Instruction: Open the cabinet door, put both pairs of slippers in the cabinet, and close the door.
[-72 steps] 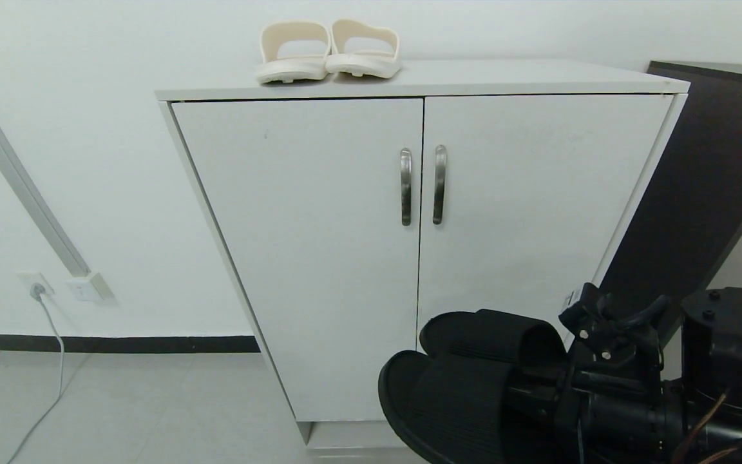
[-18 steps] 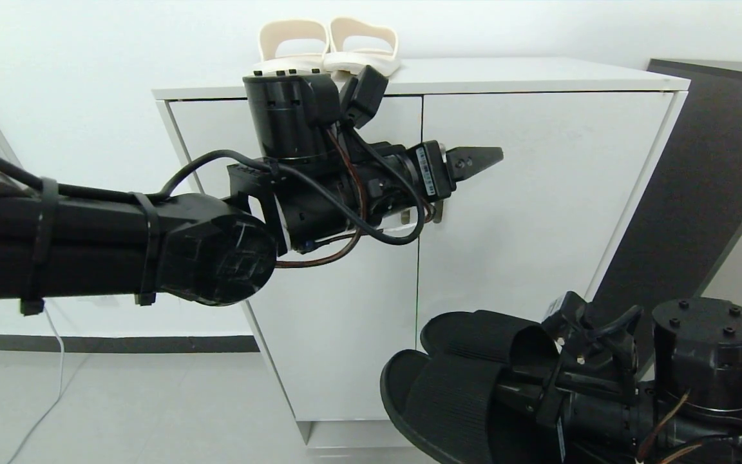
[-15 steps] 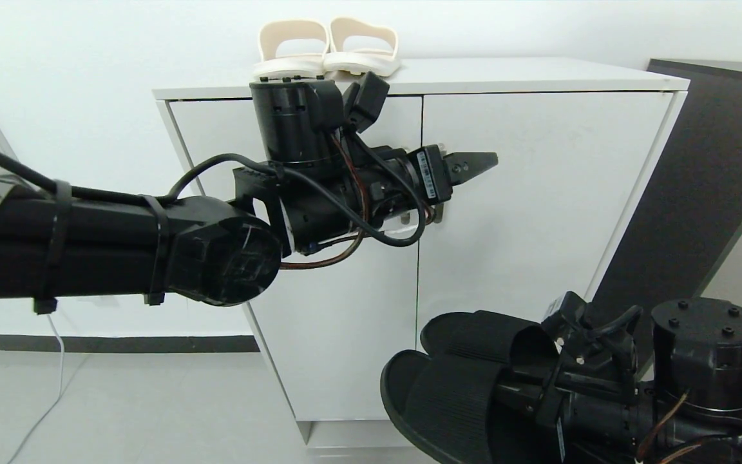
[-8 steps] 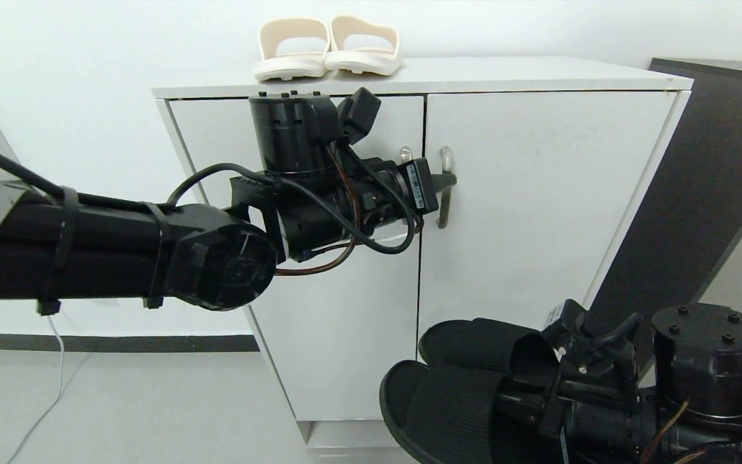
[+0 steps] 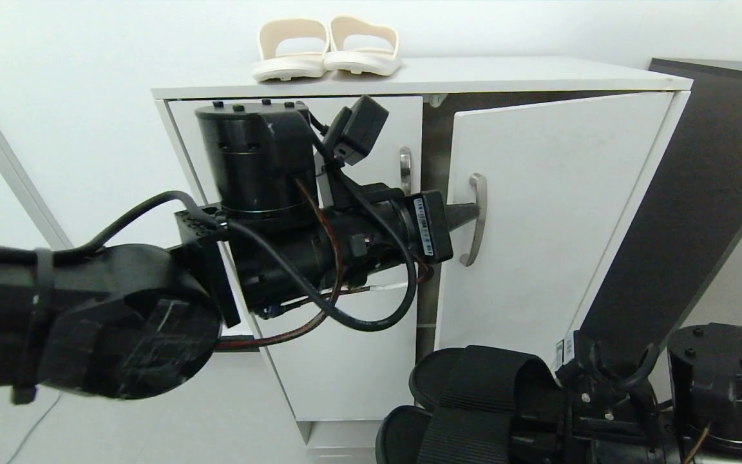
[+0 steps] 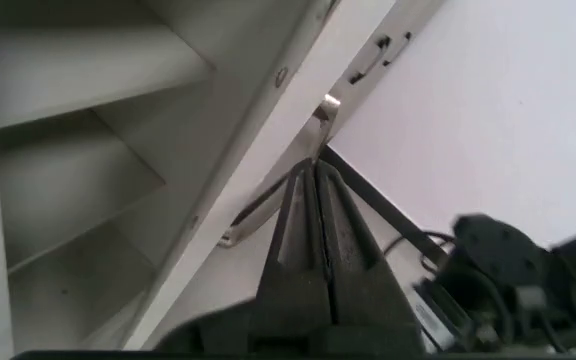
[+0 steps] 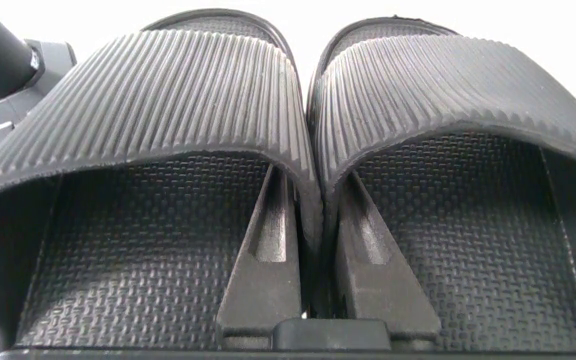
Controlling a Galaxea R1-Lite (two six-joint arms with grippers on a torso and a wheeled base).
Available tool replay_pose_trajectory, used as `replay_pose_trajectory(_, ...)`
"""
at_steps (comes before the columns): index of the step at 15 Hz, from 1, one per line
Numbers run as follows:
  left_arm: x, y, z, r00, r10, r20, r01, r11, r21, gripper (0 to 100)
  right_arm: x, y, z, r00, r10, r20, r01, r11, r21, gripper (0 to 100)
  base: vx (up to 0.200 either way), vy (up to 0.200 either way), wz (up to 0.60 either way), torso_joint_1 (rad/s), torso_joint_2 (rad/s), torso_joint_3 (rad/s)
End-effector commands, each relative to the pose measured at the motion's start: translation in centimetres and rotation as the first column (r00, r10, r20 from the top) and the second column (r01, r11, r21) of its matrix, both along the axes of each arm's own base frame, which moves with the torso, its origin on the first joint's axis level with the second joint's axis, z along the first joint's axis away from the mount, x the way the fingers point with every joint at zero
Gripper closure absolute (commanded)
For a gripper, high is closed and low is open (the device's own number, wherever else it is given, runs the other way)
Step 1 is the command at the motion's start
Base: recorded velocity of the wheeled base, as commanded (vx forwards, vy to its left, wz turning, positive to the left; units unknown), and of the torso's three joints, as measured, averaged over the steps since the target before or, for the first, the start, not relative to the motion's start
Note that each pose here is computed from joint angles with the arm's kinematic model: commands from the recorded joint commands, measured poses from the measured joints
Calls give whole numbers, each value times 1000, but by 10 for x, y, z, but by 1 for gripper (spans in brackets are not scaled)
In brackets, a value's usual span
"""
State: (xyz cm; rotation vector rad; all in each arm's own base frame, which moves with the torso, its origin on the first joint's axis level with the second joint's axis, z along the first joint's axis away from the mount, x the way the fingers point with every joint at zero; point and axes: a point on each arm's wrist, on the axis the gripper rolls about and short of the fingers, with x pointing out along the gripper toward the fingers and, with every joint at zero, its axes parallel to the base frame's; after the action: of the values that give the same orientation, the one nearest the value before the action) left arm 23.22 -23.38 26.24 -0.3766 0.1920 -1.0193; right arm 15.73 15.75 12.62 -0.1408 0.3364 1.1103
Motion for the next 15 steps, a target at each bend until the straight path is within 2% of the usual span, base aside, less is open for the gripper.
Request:
replay_pose_trajectory(1,-24,13,13,999,-25,26,25,999,-24,100,-2,-1,1,1000,3,4,-3,1000,3,100,0,0,0,0,0,0)
replay_pose_trajectory(6,-24,25,15,1000,3,31,-2,1000,-29,100,-5,1,0,1000,16,2,-16,1000,-3,100,0,0,0,0,0,0)
replay_pose_trajectory(8,-10,26,9,999,38,18,-38,999,-19,100,-7,2,-1,1000,23,0,-23,1000,-5,100,0,0,0,0,0,0)
replay_pose_trajectory(11,13,31,4,996,90,21,-89,996,-25,100,-9,3,-2,999,33,-4,-33,999,-10,100,0,0,0,0,0,0)
replay_pose_trajectory(15,35,21,3,994,107,23,-106,994,-31,100,-23,3,-6,996,85,-16,-85,996,-19,100,0,0,0,0,0,0)
